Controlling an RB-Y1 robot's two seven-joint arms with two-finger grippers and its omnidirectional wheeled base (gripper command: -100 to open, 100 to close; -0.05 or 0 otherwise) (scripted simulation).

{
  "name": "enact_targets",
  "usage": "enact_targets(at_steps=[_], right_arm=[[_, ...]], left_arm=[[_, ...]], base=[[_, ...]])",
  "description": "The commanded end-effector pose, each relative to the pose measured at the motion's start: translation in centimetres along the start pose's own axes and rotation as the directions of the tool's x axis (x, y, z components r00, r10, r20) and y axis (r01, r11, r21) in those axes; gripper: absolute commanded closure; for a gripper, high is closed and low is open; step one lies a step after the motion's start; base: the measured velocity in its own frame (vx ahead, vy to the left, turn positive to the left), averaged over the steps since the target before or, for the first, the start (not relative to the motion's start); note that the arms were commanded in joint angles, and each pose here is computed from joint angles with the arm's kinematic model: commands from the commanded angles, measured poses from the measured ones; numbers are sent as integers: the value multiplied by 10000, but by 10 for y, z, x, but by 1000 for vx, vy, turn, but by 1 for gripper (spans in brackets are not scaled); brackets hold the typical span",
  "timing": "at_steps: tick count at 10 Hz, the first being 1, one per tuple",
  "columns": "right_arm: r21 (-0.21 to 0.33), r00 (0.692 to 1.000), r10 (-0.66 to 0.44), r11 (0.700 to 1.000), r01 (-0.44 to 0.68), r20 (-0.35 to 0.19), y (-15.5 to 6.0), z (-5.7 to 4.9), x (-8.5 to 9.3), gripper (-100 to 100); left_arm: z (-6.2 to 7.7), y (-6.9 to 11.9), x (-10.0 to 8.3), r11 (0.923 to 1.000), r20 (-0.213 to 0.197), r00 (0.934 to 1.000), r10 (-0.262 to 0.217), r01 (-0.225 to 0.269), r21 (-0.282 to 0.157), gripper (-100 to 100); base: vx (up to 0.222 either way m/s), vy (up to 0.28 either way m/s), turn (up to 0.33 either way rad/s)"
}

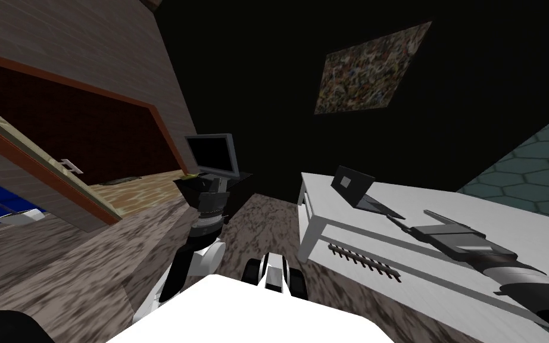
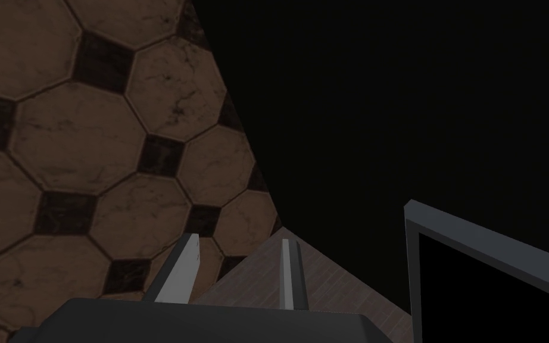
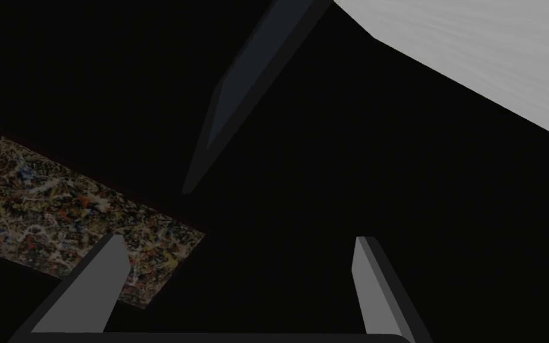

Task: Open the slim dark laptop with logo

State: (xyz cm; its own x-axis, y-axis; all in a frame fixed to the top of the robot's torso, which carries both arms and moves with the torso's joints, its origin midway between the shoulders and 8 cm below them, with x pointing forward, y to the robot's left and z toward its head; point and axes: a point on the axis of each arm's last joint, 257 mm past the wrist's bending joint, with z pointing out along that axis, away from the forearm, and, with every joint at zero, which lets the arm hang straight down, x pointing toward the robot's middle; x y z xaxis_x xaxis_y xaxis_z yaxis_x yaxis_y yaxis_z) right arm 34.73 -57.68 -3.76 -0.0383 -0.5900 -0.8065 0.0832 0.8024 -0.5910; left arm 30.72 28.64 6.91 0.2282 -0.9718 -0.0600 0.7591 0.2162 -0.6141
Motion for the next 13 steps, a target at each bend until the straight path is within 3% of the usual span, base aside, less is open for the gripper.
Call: enact_targets(at_steps=[1,7,8,10,11,13], right_arm=[[292,9889,-1344,9902,1365,-634,-40,2,11,-100],[653,9159,-3673,9221,3813,-1619,-116,9,6,-100],[677,9032,-3938,9098,4094,-1708,-124,10,3,-100],[665,9113,-3775,9175,3921,-1647,-119,11,5,-100],[670,9115,-3769,9177,3916,-1647,-119,11,5,100],[896,9506,-2668,9549,2830,-1587,-126,12,9,100]], left_arm=[[0,0,0,10000,0,10000,0,0,0,0],[0,0,0,10000,0,10000,0,0,1,0],[0,0,0,10000,0,10000,0,0,0,0],[0,0,0,10000,0,10000,-1,1,1,0],[0,0,0,10000,0,10000,-1,1,1,0],[0,0,0,10000,0,10000,-1,1,2,0]], base=[[154,76,89],[125,41,84],[113,45,68],[31,13,4],[11,-8,-2],[-23,-65,26]])
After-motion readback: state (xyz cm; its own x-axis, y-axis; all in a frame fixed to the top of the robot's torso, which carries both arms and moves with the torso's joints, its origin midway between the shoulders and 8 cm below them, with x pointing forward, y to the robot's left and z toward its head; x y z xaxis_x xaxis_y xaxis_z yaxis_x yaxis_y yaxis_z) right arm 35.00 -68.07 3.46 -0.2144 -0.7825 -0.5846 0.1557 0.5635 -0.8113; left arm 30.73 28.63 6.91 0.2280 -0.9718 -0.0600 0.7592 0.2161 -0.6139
